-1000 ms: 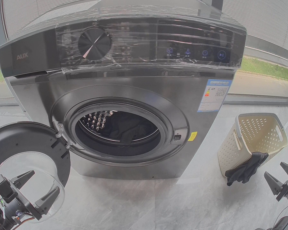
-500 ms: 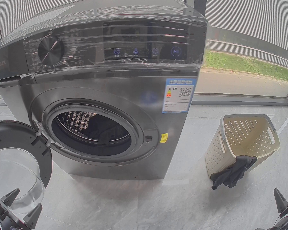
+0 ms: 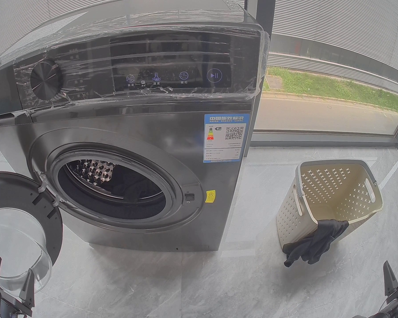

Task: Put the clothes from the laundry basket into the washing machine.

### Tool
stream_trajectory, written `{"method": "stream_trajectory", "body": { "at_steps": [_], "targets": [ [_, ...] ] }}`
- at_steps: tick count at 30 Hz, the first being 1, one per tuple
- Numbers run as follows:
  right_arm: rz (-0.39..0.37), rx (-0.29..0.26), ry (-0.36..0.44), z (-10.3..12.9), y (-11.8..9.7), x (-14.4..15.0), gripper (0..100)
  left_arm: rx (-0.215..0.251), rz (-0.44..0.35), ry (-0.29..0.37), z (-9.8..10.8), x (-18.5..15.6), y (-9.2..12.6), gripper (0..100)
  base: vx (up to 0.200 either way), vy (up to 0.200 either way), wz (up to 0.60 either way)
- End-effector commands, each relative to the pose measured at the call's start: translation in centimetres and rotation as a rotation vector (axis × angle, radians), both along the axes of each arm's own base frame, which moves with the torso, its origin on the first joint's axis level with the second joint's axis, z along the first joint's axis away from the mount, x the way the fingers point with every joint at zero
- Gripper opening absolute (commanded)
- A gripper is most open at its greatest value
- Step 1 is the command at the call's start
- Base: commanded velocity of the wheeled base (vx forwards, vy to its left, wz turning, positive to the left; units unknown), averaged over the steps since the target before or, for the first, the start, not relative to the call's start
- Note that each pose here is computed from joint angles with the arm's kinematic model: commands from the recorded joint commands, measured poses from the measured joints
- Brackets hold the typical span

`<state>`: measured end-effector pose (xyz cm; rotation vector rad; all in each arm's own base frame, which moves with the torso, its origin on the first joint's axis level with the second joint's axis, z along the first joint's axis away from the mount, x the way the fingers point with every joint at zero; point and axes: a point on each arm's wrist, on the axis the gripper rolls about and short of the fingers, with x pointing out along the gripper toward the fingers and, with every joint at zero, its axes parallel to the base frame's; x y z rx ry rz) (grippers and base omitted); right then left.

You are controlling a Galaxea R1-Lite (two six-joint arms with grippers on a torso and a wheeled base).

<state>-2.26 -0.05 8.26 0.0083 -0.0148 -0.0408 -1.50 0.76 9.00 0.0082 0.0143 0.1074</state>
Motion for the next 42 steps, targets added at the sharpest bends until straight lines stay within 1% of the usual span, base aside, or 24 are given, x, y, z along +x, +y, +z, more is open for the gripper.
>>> {"method": "stream_trajectory", "body": {
  "at_steps": [1, 2, 4, 5, 6, 8, 10, 12, 13, 14, 19, 25, 28, 42],
  "targets": [
    [-0.005, 0.0, -0.002, -0.54, 0.0, -0.02, 100, 0.028, 0.135, -0.008, -0.56, -0.26, -0.29, 100, 0.0, 0.0, 0.0],
    [-0.005, -0.002, -0.001, -0.55, 0.0, -0.02, 100, 0.005, 0.141, -0.028, -0.58, -0.39, -0.37, 100, 0.0, 0.0, 0.0],
    [-0.002, -0.002, -0.002, -0.54, 0.01, -0.02, 100, -0.036, 0.092, -0.041, -0.61, -0.43, -0.4, 100, 0.0, 0.0, 0.0],
    [-0.002, -0.002, -0.002, -0.54, 0.0, -0.02, 100, -0.051, 0.054, -0.061, -0.68, -0.68, -0.41, 100, 0.0, 0.0, 0.0],
    [-0.001, -0.002, -0.002, -0.54, 0.01, -0.02, 100, -0.055, 0.042, -0.081, -0.74, -0.85, -0.43, 100, 0.0, 0.0, 0.0],
    [0.001, -0.002, -0.002, -0.54, 0.0, -0.02, 100, -0.015, 0.015, -0.062, -0.82, -0.88, -0.48, 100, 0.0, 0.0, 0.0],
    [-0.001, -0.002, -0.002, -0.54, 0.01, -0.02, 100, -0.014, 0.014, -0.06, -0.83, -0.88, -0.49, 100, 0.0, 0.0, 0.0],
    [0.001, -0.002, -0.002, -0.54, 0.0, -0.02, 100, -0.026, -0.064, -0.02, -1.36, -0.76, -0.66, 100, 0.0, 0.0, 0.0],
    [-0.001, -0.002, -0.002, -0.54, 0.01, -0.02, 100, -0.028, -0.094, -0.022, -1.39, -0.78, -0.72, 100, 0.0, 0.0, 0.0],
    [0.001, -0.002, -0.002, -0.54, 0.0, -0.02, 100, -0.02, -0.101, -0.021, -1.39, -0.78, -0.74, 100, 0.0, 0.0, 0.0],
    [0.001, -0.002, -0.002, -0.54, 0.0, -0.02, 100, -0.035, -0.097, -0.022, -1.39, -0.78, -0.73, 100, 0.0, 0.0, 0.0],
    [0.001, 0.0, -0.002, -0.54, 0.0, -0.02, 100, -0.023, -0.095, -0.021, -1.39, -0.78, -0.73, 100, 0.0, 0.0, 0.0],
    [-0.001, -0.002, -0.002, -0.54, 0.01, -0.02, 100, -0.016, -0.098, -0.019, -1.4, -0.78, -0.74, 100, 0.0, -0.2, 0.0],
    [-0.001, -0.002, -0.001, -0.55, 0.01, -0.02, 100, -0.014, -0.1, -0.019, -1.4, -0.78, -0.74, 100, 0.0, -0.2, 0.0]
  ]
}}
